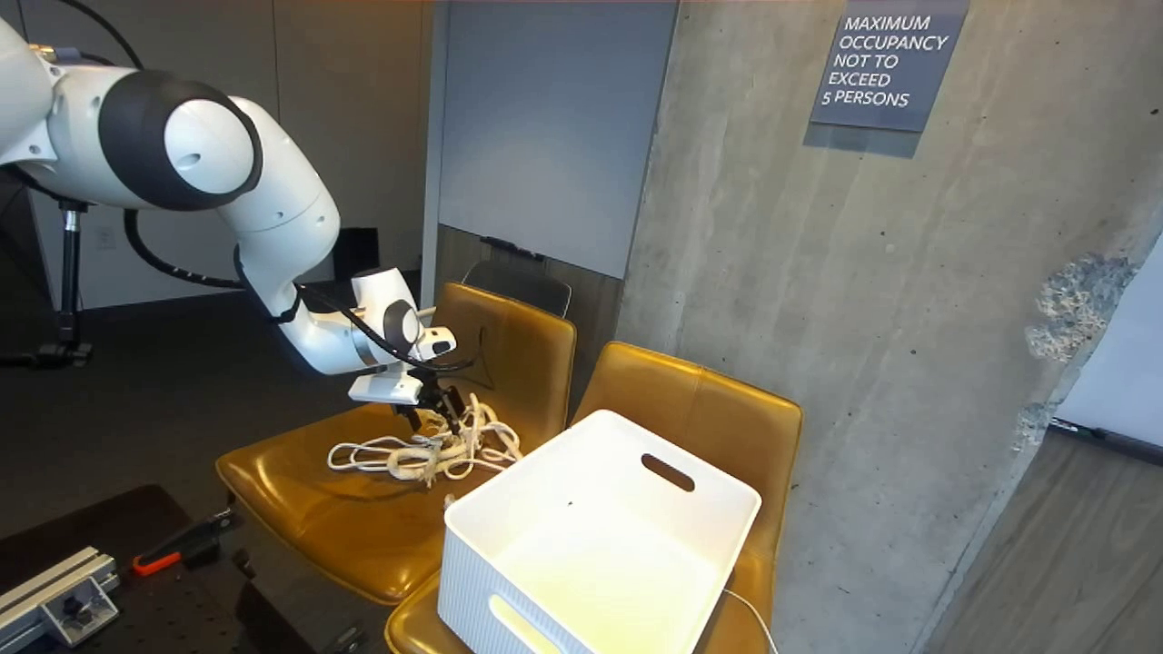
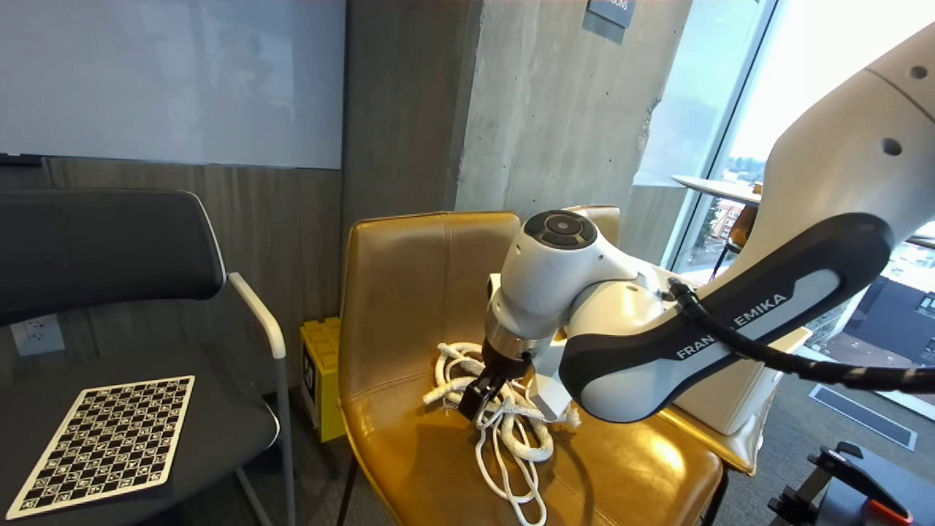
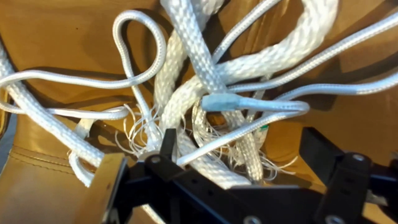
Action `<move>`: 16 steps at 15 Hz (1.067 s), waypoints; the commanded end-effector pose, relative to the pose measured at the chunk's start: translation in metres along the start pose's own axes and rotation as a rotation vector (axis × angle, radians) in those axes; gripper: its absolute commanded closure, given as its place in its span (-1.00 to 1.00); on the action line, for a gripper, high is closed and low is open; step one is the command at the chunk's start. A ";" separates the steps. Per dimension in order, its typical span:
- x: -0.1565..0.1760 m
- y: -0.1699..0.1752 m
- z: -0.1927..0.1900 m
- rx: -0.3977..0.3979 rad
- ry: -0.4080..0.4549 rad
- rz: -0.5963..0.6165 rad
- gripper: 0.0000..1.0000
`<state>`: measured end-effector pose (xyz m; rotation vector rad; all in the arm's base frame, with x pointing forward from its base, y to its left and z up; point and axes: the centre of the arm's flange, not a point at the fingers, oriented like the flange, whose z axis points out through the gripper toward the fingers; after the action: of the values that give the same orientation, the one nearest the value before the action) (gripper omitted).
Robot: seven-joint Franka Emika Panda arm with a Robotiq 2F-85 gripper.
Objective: Put the ropes inside the white basket
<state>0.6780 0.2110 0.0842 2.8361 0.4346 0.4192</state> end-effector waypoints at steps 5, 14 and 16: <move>0.035 0.042 0.031 -0.050 -0.038 0.075 -1.00; -0.047 0.018 0.071 0.035 -0.207 0.129 -1.00; -0.056 0.014 0.065 0.050 -0.215 0.140 -0.47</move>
<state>0.6909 0.1613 0.0340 2.8574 0.2416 0.2409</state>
